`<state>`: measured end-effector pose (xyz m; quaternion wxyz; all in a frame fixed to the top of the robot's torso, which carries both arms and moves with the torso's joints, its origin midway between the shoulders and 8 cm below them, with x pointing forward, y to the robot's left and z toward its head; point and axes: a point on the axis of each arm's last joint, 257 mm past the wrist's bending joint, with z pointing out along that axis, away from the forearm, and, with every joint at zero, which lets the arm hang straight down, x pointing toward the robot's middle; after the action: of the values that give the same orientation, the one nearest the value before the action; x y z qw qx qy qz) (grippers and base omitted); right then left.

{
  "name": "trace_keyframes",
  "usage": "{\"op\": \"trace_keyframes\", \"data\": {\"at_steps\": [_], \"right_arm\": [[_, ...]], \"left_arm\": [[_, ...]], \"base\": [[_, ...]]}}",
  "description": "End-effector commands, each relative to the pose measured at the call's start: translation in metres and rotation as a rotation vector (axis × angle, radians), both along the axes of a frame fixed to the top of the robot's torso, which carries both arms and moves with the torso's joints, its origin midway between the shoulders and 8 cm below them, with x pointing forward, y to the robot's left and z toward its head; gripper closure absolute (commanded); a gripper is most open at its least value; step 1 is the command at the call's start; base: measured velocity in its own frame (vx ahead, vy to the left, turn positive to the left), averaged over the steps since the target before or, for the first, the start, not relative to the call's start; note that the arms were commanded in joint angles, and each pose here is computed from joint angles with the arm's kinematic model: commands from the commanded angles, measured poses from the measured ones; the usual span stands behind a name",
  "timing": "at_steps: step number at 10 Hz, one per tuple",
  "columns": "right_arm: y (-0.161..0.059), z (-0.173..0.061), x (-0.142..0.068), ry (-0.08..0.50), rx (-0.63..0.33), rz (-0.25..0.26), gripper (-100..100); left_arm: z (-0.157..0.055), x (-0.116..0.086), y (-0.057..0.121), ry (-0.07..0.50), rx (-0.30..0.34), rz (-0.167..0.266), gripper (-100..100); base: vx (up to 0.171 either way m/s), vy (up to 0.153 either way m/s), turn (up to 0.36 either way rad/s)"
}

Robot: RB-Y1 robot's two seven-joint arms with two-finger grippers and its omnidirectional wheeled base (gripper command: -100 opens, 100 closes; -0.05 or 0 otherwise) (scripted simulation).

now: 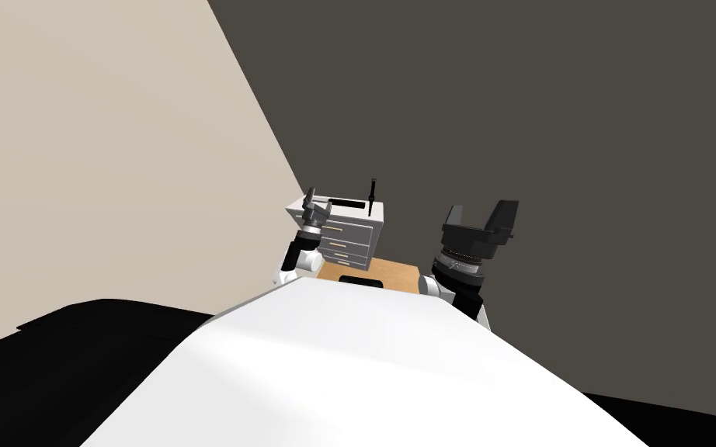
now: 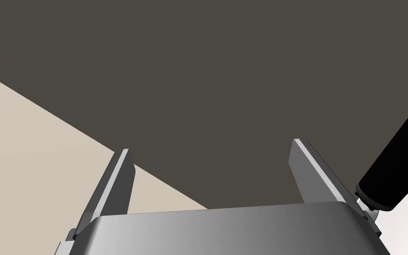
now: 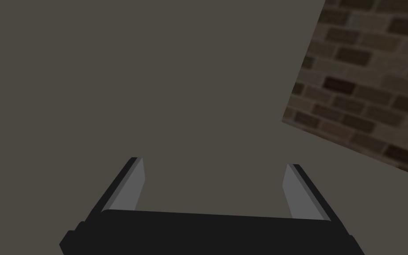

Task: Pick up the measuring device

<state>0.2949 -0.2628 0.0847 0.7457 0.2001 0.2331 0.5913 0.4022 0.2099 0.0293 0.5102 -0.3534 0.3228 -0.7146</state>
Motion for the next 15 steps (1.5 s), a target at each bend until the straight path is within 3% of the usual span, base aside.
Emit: {"op": "trace_keyframes", "data": {"at_steps": [1, 4, 6, 7, 8, 9, 12, 15], "right_arm": [[0.000, 0.000, 0.000, 0.000, 0.000, 0.000, 0], [0.000, 0.000, 0.000, 0.000, 0.000, 0.000, 0], [0.000, 0.000, 0.000, 0.000, 0.000, 0.000, 0], [0.000, 0.000, 0.000, 0.000, 0.000, 0.000, 0], [0.000, 0.000, 0.000, 0.000, 0.000, 0.000, 0], [0.000, 0.000, 0.000, 0.000, 0.000, 0.000, 0], [0.000, 0.000, 0.000, 0.000, 0.000, 0.000, 0], [0.000, 0.000, 0.000, 0.000, 0.000, 0.000, 0]], "left_arm": [[0.001, 0.006, -0.013, 0.026, -0.029, -0.048, -100], [-0.004, 0.014, -0.021, 0.069, -0.045, -0.079, -100], [-0.001, 0.022, -0.040, 0.103, -0.082, -0.146, -100], [-0.006, 0.025, -0.040, 0.125, -0.079, -0.143, -100], [-0.004, 0.028, -0.049, 0.140, -0.098, -0.178, -100], [-0.008, 0.030, -0.050, 0.156, -0.096, -0.176, -100], [-0.008, 0.038, -0.070, 0.208, -0.130, -0.242, -100], [-0.013, 0.043, -0.081, 0.256, -0.144, -0.272, -100]], "base": [[0.035, -0.040, 0.162], [0.020, -0.025, 0.078], [0.023, -0.030, 0.162], [0.021, -0.035, 0.059], [0.021, -0.033, 0.118], [0.017, -0.036, 0.061], [0.013, -0.030, 0.117], [0.015, -0.028, 0.080]]}}
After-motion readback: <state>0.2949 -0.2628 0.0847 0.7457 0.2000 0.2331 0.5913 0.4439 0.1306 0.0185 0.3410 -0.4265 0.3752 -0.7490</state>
